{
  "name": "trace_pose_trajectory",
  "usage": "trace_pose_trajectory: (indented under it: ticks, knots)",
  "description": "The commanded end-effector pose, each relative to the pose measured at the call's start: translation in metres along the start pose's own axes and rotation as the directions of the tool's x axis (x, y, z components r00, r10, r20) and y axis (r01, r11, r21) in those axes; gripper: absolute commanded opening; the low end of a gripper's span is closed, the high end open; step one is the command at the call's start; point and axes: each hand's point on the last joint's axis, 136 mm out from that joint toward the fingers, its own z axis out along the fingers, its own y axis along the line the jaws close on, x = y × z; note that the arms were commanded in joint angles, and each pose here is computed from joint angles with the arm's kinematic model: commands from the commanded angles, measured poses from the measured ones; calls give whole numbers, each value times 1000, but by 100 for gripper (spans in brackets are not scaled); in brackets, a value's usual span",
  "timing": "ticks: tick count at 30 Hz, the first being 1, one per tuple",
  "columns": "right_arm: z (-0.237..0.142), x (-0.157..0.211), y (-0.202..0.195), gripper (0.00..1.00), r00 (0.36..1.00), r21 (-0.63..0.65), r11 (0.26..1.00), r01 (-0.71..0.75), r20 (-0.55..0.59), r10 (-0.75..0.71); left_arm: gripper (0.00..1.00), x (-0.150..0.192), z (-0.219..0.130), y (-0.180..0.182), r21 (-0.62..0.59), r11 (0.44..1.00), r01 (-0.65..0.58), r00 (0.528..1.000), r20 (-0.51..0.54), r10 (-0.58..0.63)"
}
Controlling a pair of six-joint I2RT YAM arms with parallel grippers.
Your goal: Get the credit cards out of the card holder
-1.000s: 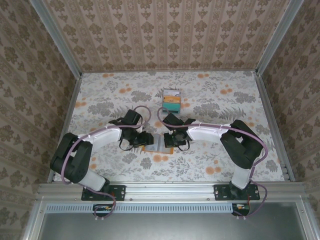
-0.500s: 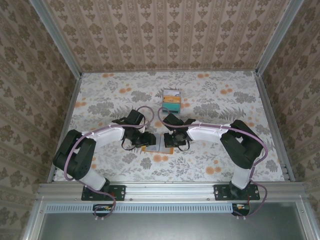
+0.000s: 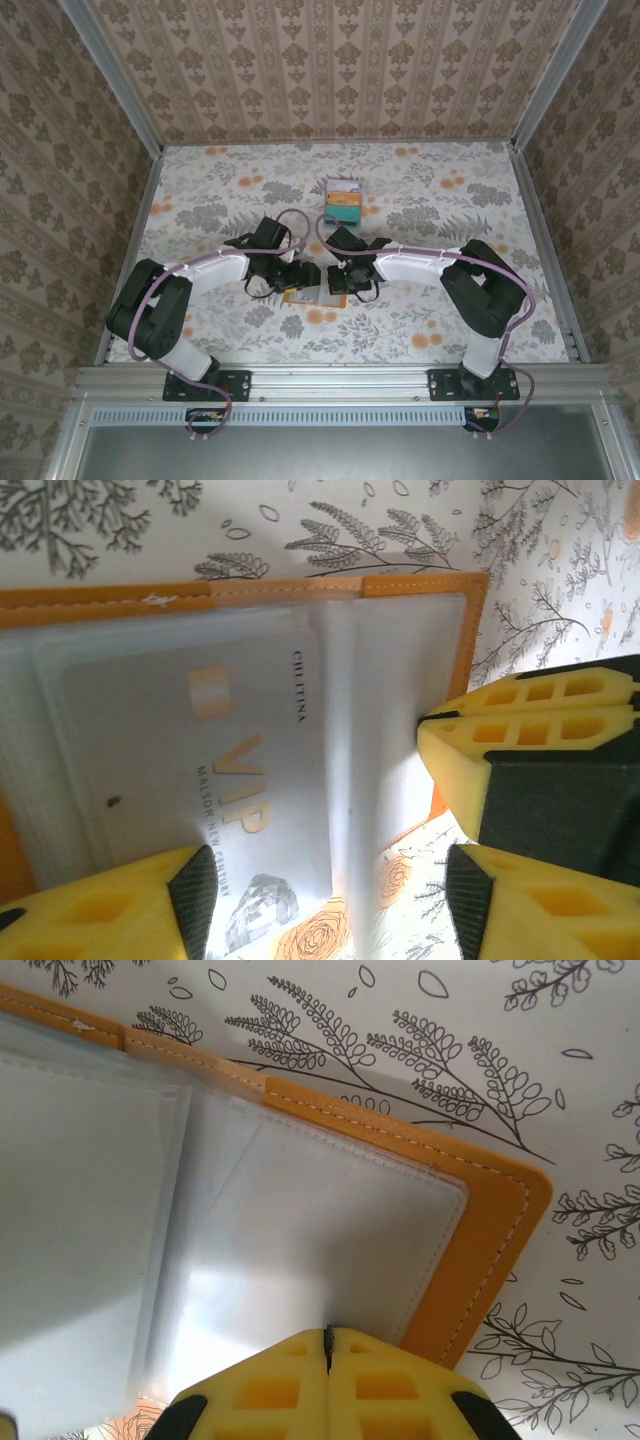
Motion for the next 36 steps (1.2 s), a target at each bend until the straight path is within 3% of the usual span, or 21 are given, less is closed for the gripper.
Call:
trace_pose_trajectory:
  ticks: [1,3,13,23,32,36]
  knots:
    - [11,14,-14,7,999,46,999,-26,-46,28,77,1,-2,-12,44,999,-25,1000,-5,25]
    - [10,13,-14,8,999,46,999,-27,-40,29,81,1,-3,-13,49,998,-28,1000,-4,28]
    - [-13,-4,-18,12,995,44,996,-73,66,71,69,-2,-9,-53,180,977,-113,994,9,113]
    - [-46,-14,-45,15,967,37,984,-173,194,163,66,7,13,-71,205,967,-150,983,-75,168]
    - [-50,-24,-23,19,967,-47,985,-163,191,169,61,-5,-18,-44,124,985,-117,993,8,117]
    - [-53,-34,2,21,972,-107,986,-127,185,145,46,-10,-31,-8,33,999,-43,997,60,41]
